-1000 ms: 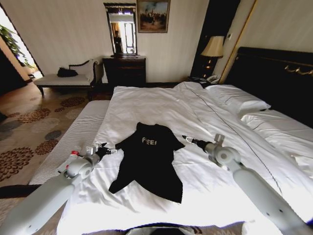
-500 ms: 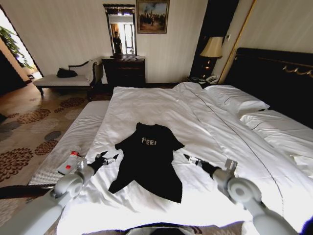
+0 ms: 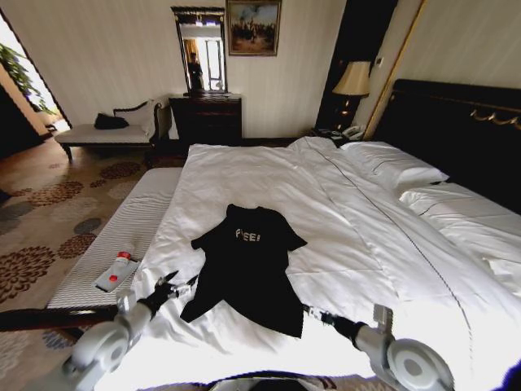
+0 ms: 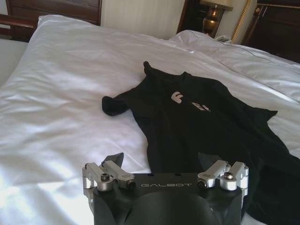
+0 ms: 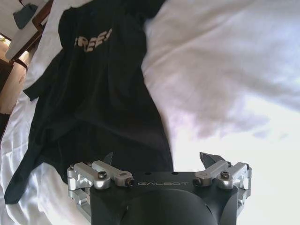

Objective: Fold the clothes on the bed.

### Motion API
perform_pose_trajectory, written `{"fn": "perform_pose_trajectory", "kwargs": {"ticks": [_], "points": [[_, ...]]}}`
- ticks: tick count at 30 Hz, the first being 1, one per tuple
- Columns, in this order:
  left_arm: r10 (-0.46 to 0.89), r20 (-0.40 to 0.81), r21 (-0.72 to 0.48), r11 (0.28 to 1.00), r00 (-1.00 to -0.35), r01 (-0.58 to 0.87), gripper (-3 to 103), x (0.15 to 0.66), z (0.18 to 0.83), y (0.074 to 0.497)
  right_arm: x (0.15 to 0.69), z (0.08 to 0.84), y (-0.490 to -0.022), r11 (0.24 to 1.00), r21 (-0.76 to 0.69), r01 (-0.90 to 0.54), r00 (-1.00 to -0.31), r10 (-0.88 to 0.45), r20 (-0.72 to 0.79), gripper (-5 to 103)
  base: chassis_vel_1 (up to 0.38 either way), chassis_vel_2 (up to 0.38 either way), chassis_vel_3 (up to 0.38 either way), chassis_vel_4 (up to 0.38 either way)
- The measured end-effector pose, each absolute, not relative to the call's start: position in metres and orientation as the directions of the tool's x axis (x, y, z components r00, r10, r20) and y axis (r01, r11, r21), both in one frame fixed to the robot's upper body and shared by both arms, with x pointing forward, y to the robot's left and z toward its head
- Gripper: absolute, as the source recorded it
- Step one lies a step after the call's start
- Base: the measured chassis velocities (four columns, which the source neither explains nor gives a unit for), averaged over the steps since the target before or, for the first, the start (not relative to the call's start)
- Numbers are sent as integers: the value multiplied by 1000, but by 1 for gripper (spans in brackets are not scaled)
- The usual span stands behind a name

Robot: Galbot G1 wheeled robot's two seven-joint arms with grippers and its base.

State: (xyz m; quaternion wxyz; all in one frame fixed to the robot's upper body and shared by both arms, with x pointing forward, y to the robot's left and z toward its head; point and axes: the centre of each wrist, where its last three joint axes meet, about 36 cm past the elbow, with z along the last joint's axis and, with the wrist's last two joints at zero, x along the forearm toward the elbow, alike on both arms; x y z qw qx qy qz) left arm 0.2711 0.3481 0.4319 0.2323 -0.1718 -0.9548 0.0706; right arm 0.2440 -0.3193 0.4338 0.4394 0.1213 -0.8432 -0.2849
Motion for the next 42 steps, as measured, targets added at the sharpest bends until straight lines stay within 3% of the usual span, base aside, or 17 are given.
{"fn": "perform_pose_trajectory", "kwargs": {"ticks": [6,9,15,18,23,26,34,38,40,42], "points": [[347,415,-234,934,-841,270,90,256,436,345,235,422,-311,789,613,50,-555,-488,674,101,0,0,0,0],[331,396,-266,934,-856,238,90,249,437,337,233,415,-305,781,623,42,-538,-508,673,93,0,0,0,0],[314,401,-275,937,-861,213,90,241,436,337,234,404,-301,785,617,44,-525,-508,683,89,0,0,0,0],[314,401,-274,938,-861,214,90,239,437,336,234,398,-301,788,614,47,-521,-505,688,94,0,0,0,0],[321,390,-273,936,-863,224,90,240,442,333,233,391,-302,796,604,46,-521,-497,694,90,0,0,0,0],[321,379,-277,934,-868,225,90,244,445,329,233,388,-300,793,607,49,-523,-498,692,75,0,0,0,0],[320,381,-271,936,-868,226,90,243,448,328,234,388,-290,767,639,52,-525,-524,671,53,0,0,0,0],[317,381,-260,938,-869,228,90,242,452,328,236,388,-288,758,649,61,-531,-526,664,32,0,0,0,0],[315,381,-259,939,-869,227,90,243,453,328,236,388,-288,758,649,61,-531,-526,664,32,0,0,0,0],[316,384,-263,938,-868,225,90,243,452,327,236,389,-288,758,649,59,-532,-527,663,20,0,0,0,0]]}}
